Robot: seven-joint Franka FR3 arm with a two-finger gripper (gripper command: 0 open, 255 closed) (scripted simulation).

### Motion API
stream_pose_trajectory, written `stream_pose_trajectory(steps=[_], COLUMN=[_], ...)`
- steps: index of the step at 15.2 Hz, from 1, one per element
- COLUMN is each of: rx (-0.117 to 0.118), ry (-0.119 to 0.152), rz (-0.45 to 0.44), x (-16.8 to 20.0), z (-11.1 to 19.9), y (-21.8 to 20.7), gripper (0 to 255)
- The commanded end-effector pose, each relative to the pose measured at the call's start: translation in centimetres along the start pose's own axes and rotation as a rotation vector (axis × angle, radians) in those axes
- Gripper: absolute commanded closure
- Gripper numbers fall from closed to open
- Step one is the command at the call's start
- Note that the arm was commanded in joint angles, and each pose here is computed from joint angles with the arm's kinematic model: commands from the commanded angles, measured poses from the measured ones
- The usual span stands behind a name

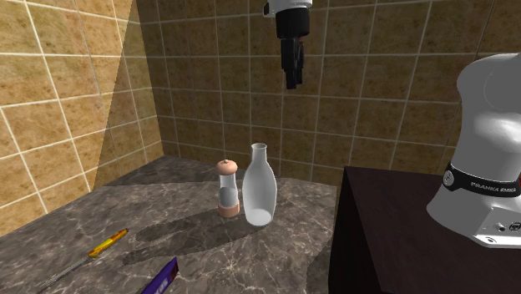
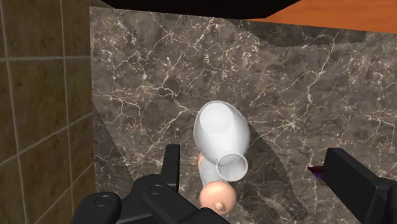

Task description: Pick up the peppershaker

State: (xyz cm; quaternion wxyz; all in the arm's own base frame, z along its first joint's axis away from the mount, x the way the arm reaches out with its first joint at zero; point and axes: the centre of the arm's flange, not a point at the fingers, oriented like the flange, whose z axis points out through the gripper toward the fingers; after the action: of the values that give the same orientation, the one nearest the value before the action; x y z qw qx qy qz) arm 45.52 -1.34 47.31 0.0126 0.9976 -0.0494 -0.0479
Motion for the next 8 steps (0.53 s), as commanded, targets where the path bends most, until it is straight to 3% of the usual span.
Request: stream_pose_trajectory(steps=[1, 8], rx=[0.000, -0.001], ry=[-0.007, -0.033], rz=[-0.005, -0.022], x=[2.2, 9.9], z=[1.5, 7.2], y=[-0.4, -0.9], gripper=[0, 0])
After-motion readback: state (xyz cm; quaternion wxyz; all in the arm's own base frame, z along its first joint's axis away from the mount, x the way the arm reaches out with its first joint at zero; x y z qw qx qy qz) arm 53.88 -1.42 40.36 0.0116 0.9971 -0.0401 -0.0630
